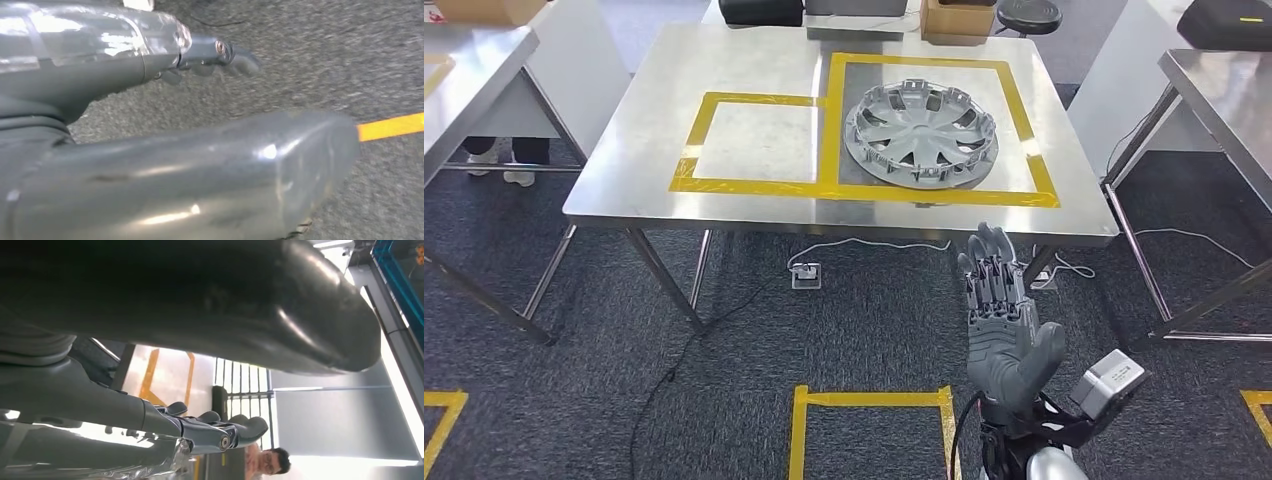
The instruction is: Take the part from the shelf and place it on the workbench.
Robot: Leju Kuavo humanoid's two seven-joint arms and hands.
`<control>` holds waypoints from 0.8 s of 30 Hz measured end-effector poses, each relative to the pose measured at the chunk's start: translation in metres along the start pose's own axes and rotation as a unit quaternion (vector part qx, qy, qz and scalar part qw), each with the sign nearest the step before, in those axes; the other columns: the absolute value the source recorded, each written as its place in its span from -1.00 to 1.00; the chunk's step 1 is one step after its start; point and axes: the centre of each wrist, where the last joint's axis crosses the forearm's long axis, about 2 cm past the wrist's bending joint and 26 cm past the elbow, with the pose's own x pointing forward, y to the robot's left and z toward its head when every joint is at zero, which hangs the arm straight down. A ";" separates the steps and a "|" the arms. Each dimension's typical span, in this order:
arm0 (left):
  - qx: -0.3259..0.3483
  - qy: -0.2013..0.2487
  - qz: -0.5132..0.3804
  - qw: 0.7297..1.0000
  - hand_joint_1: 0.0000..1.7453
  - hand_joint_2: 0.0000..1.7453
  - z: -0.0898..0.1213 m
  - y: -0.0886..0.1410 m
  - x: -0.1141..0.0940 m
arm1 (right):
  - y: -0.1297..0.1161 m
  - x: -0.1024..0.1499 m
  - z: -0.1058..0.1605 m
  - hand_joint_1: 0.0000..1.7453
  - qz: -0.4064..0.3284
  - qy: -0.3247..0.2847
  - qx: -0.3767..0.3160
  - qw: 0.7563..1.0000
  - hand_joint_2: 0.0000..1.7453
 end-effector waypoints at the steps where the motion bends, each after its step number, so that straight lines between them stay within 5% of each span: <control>1: 0.000 0.001 -0.002 1.000 -1.00 -1.00 0.000 0.001 0.000 | -0.001 -0.003 0.002 -1.00 -0.002 0.004 -0.005 1.000 -1.00; 16: -0.003 -0.001 -0.021 1.000 -1.00 -1.00 -0.001 0.006 -0.003 | -0.019 -0.035 0.020 -1.00 -0.015 0.054 -0.053 0.997 -1.00; 24: -0.010 -0.019 -0.031 0.999 -1.00 -1.00 0.000 0.001 0.002 | -0.049 -0.091 0.048 -1.00 -0.037 0.186 -0.085 0.978 -1.00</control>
